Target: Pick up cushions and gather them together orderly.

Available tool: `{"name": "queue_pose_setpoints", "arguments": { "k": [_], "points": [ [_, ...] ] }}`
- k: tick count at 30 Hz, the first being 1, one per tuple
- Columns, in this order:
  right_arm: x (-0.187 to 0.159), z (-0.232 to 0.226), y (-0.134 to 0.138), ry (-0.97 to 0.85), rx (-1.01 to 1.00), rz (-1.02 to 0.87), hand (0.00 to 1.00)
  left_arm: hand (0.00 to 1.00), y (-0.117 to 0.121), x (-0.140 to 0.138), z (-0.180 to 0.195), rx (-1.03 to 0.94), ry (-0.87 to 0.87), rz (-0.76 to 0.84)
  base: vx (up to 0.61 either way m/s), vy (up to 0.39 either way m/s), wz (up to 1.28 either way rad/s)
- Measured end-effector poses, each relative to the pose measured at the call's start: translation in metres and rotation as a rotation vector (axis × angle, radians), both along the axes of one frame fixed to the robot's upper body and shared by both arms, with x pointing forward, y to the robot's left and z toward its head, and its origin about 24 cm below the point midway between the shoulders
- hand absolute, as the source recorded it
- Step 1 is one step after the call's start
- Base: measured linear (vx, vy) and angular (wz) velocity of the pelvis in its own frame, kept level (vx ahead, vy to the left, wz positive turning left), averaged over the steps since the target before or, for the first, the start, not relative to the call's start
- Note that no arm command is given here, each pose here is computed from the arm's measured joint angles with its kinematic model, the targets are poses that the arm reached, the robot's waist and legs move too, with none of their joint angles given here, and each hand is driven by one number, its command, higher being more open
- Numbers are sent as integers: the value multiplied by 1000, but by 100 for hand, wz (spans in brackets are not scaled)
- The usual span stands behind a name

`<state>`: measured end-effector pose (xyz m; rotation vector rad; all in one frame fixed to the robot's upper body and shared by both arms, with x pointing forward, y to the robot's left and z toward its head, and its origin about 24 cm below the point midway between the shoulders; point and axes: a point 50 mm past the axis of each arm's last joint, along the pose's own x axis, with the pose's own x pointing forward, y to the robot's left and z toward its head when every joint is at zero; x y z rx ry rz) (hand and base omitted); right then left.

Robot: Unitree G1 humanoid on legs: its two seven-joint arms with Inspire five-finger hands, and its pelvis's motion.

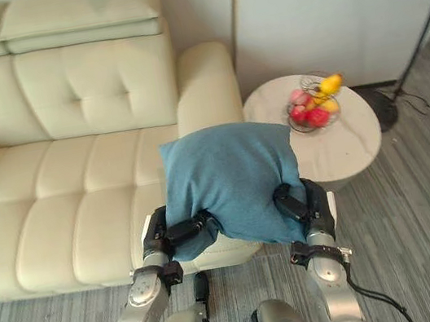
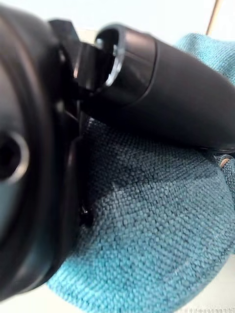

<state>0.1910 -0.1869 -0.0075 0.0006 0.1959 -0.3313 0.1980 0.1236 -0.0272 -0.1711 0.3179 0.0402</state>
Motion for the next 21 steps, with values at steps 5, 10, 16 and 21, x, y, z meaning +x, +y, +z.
{"name": "queue_pose_setpoints", "arguments": {
  "k": [5, 10, 16, 21],
  "points": [
    [2, 16, 2, -65, -18, 16, 0, 0, 1, -3, 12, -33, -45, 27, -152, -181, 112],
    [7, 22, 0, -91, -34, 4, 0, 0, -3, -2, 16, -52, -61, 22, -105, -87, 116],
    [9, 25, -8, -110, -31, -51, 0, 0, -12, 4, 15, -66, -64, -18, -53, 6, 108],
    [9, -4, -14, 14, -30, -76, 0, 0, -13, -7, -14, -8, 59, -89, 14, 150, 34]
  ]
}}
